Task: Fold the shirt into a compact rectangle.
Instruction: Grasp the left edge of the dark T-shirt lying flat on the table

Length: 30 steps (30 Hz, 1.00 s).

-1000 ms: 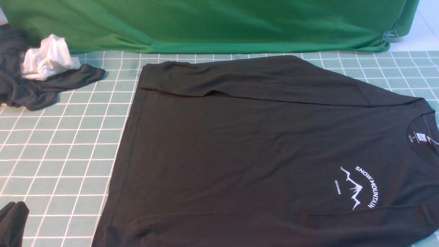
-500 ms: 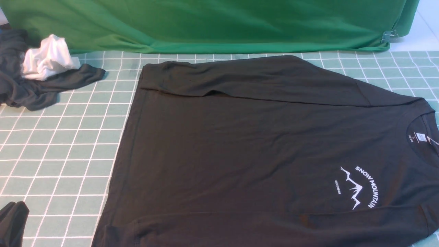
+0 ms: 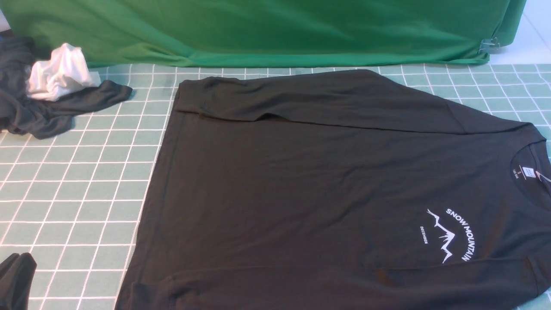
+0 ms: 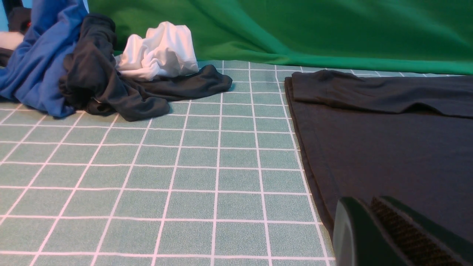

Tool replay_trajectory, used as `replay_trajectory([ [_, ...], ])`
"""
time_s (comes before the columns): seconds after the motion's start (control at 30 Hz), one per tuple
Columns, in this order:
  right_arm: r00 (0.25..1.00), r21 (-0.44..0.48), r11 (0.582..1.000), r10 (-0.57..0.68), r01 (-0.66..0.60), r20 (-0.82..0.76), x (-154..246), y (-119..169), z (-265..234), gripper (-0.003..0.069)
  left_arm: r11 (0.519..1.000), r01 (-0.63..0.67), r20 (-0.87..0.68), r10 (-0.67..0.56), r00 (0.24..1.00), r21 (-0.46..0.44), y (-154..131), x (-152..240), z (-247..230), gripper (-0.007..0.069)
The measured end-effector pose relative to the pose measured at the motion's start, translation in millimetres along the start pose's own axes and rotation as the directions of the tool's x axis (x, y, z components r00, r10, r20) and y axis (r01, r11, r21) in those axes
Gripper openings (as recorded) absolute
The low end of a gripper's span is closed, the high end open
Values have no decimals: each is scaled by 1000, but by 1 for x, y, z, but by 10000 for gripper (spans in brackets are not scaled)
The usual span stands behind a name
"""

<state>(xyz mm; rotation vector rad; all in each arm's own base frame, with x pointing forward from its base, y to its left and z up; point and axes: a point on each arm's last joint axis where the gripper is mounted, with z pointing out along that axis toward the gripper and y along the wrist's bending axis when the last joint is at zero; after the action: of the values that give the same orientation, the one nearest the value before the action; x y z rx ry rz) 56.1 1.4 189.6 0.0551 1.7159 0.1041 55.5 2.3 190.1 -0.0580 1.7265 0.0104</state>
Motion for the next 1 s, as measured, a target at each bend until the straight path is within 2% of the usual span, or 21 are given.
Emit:
replay_trajectory([
  [0.23, 1000, 0, 1000, -1, 1, 0, 0, 0, 0, 239, 1000, 0, 0, 0, 1000, 0, 0, 0, 0, 16],
  [0.47, 997, 0, 997, -76, 76, 0, 0, 0, 0, 238, 1000, 0, 0, 0, 1000, 0, 0, 0, 0, 16],
  [1.0, 997, 0, 997, -79, 79, 0, 0, 0, 0, 239, 1000, 0, 0, 0, 1000, 0, 0, 0, 0, 16],
])
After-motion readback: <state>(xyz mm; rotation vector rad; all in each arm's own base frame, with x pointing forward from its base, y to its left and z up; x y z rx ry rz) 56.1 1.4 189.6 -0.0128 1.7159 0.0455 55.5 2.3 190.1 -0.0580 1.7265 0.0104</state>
